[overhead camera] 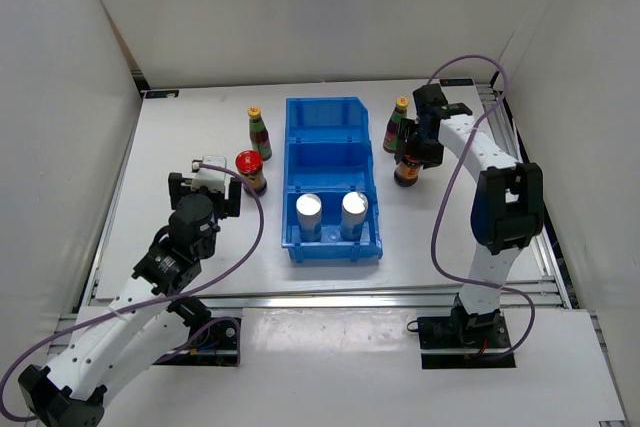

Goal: Organize the condiment bottles

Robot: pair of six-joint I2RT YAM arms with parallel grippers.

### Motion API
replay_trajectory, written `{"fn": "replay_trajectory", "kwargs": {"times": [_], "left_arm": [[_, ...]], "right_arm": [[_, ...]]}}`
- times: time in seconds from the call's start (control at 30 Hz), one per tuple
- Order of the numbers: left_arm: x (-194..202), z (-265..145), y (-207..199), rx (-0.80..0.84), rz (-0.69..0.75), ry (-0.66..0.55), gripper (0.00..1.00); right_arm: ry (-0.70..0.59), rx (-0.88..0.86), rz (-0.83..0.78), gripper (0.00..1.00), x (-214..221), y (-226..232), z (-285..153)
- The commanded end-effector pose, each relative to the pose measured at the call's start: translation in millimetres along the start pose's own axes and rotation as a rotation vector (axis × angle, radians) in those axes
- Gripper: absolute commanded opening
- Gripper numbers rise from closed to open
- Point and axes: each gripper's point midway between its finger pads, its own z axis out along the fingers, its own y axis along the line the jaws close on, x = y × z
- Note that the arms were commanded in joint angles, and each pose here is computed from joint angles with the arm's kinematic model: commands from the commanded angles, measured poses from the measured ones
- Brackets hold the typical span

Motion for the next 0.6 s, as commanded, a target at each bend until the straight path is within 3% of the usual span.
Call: {"fn": "replay_trajectory", "kwargs": {"times": [0.0,0.17,0.23,0.47,0.57], "left_arm": [[-1,1,1,-0.007,-0.011,-0.010,0.99],[-1,1,1,-0.007,-0.011,-0.010,0.99],[0,2,0,-0.006,-0.005,-0.003,0.99],[2,3,-1,-0.006,0.000,0.004,0.99],[2,3,-1,-0.006,0.000,0.004,0.99]], "right_arm": [[-0.019,-0.020,0.003,0.67,-8,3,0],[-0.038,-0.027,0.003,0.38,-7,3,-10],[-0.075,-0.028,-0.004,0.35,-12,6,-23],[-0.175,-0.025,-0.032,0.02,-35,20,-67],[-0.217,-0.042,-0.047,0.00,-45,32,-86]]}}
